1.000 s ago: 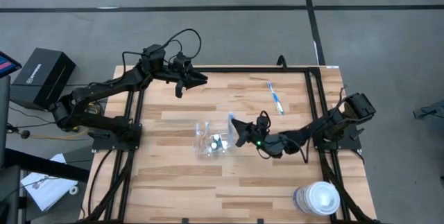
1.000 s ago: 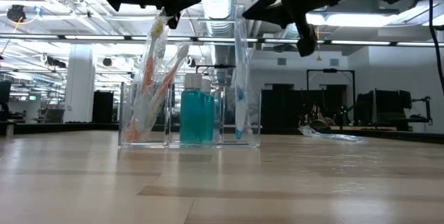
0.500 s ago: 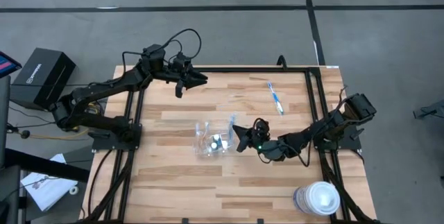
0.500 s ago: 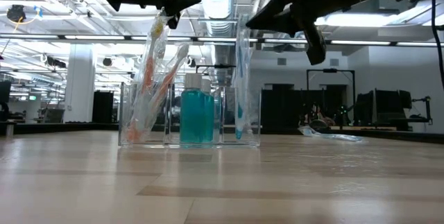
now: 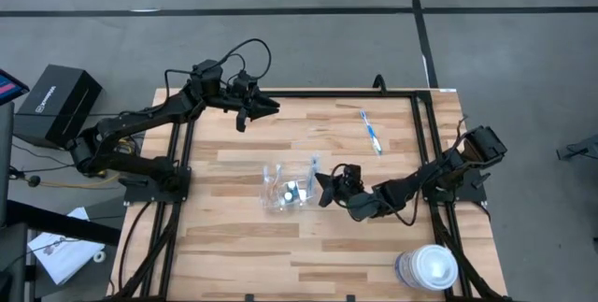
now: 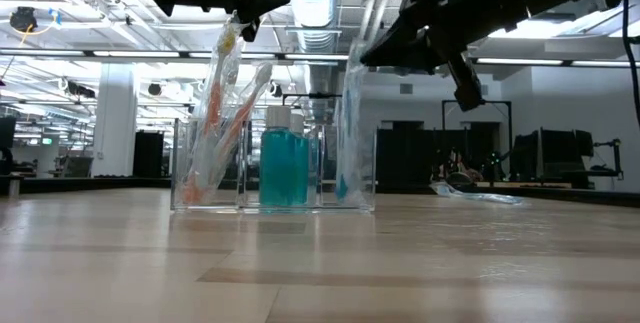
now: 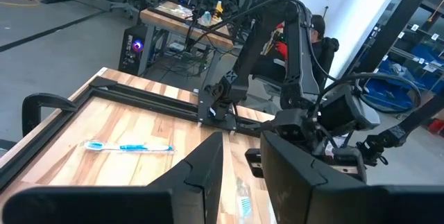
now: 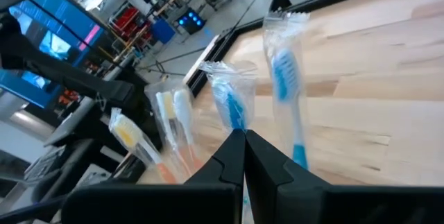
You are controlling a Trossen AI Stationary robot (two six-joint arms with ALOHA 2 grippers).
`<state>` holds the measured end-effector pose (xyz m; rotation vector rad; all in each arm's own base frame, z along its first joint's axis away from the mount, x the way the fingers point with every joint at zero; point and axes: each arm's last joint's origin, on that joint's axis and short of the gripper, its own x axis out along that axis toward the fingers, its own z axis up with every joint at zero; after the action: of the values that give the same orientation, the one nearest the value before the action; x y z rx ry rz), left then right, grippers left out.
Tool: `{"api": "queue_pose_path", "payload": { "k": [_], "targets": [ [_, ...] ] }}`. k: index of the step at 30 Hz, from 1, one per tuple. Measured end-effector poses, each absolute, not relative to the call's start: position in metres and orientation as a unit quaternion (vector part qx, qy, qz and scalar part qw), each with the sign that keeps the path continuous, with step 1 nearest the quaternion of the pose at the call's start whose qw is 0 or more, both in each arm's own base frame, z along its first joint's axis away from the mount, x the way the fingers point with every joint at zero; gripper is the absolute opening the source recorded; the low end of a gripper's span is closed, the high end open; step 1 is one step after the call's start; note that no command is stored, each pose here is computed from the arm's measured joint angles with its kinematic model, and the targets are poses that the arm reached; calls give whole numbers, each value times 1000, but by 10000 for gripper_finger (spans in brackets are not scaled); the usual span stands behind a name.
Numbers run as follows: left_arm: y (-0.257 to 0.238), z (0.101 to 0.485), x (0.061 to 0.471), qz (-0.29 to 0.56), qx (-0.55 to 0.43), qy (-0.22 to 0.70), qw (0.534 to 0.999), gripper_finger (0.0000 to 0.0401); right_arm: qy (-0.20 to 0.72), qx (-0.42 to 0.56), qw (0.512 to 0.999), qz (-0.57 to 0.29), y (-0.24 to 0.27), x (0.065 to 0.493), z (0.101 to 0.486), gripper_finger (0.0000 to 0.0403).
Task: Pick & Place toothbrushing station
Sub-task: Put the left blue toothbrush into the transparent organizer
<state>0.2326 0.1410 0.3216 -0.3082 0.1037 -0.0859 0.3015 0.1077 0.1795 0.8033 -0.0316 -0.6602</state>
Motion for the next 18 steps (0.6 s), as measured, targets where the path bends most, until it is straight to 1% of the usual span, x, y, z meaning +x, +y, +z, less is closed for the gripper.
{"api": "queue_pose_path", "payload": {
  "k": [11, 18],
  "targets": [
    [141, 322, 233, -43, -154, 52, 986, 92, 25, 381, 873, -303, 108, 301, 174, 0],
    [141, 322, 233, -43, -155, 52, 986, 92, 28, 382, 873, -301, 108, 301, 173, 0]
  ]
}}
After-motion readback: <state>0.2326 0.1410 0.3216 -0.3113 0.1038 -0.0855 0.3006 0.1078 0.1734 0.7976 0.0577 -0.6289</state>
